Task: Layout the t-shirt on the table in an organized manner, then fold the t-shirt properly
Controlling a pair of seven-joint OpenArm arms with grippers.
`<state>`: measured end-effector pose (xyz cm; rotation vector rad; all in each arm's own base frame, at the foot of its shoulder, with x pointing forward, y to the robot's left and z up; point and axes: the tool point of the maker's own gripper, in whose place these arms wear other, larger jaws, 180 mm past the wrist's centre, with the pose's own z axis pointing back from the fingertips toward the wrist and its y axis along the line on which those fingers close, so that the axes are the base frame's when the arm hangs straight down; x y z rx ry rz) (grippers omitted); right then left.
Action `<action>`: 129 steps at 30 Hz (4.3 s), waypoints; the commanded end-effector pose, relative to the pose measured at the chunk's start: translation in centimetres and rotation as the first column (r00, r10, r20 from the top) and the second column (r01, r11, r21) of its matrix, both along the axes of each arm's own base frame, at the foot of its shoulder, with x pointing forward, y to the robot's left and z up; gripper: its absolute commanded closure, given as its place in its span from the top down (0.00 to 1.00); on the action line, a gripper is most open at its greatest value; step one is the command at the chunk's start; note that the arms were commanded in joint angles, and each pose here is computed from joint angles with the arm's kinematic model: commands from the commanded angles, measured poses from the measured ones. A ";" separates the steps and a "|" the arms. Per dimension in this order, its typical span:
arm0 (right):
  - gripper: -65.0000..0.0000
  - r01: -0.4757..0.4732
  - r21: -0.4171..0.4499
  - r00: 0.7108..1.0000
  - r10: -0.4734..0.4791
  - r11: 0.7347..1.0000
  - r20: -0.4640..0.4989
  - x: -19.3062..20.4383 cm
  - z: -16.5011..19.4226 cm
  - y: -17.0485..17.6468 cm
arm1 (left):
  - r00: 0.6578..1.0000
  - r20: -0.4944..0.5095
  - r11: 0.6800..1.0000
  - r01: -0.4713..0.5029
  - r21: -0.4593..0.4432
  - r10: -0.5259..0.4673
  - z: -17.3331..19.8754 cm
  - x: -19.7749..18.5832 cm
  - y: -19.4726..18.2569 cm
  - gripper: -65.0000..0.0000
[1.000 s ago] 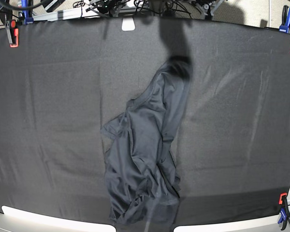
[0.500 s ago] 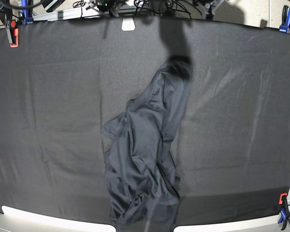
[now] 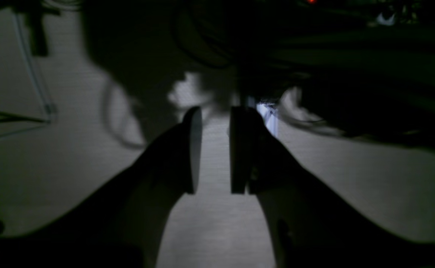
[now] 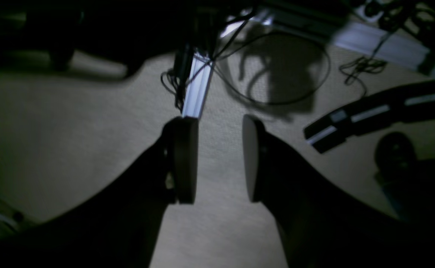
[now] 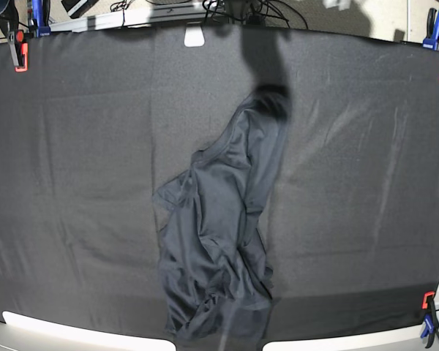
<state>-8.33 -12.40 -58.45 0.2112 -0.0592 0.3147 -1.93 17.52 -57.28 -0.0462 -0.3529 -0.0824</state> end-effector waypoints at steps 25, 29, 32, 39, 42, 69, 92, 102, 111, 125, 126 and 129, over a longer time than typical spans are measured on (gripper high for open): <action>0.30 -0.341 0.238 0.815 0.160 0.909 0.557 11.5 25.0 8.7 | 0.871 0.417 0.958 0.179 0.224 -0.260 18.6 13.1 2.2 0.19; 0.30 -0.352 0.179 0.781 0.184 0.919 0.596 14.5 24.8 8.2 | 0.836 0.474 0.955 0.182 0.235 -0.276 20.6 14.7 1.6 0.19; 0.30 -0.361 0.157 0.745 0.183 0.919 0.642 16.6 25.2 8.2 | 0.820 0.499 0.953 0.178 0.244 -0.281 21.2 15.7 1.5 0.19; 0.30 -0.308 0.081 0.642 0.144 0.948 0.753 22.9 26.9 7.1 | 0.832 0.475 0.945 0.164 0.282 -0.286 21.0 17.4 2.2 0.19; 0.30 -0.238 0.035 0.587 0.115 0.971 0.801 26.7 28.3 5.5 | 0.825 0.488 0.946 0.161 0.281 -0.285 21.3 17.8 2.2 0.19; 0.47 0.062 0.208 0.839 -0.164 0.976 0.518 44.4 22.2 7.2 | 0.795 0.534 0.947 0.150 0.286 -0.287 22.1 19.4 2.1 0.19; 0.41 -0.041 0.058 0.855 0.005 0.997 0.518 43.4 20.9 7.3 | 0.781 0.555 0.947 0.141 0.290 -0.286 22.6 20.4 2.1 0.19; 0.41 -0.252 0.085 0.796 0.156 0.964 0.585 37.1 24.7 7.5 | 0.781 0.555 0.947 0.141 0.290 -0.286 22.6 20.4 2.1 0.19; 0.41 -0.362 -0.056 0.727 0.320 0.930 0.608 33.5 26.5 4.1 | 0.781 0.555 0.947 0.140 0.290 -0.286 22.6 20.4 2.1 0.19; 0.41 -0.172 -0.005 0.633 0.115 0.985 0.765 36.7 33.0 -3.9 | 0.781 0.556 0.947 0.140 0.290 -0.286 22.6 20.4 2.1 0.19; 0.41 -0.156 0.000 0.627 0.098 0.988 0.773 37.0 33.2 -4.4 | 0.781 0.556 0.947 0.140 0.290 -0.286 22.6 20.4 2.1 0.19; 0.41 -0.129 0.018 0.637 0.069 0.991 0.768 37.3 32.6 -5.1 | 0.781 0.555 0.947 0.140 0.290 -0.286 22.6 20.4 2.1 0.19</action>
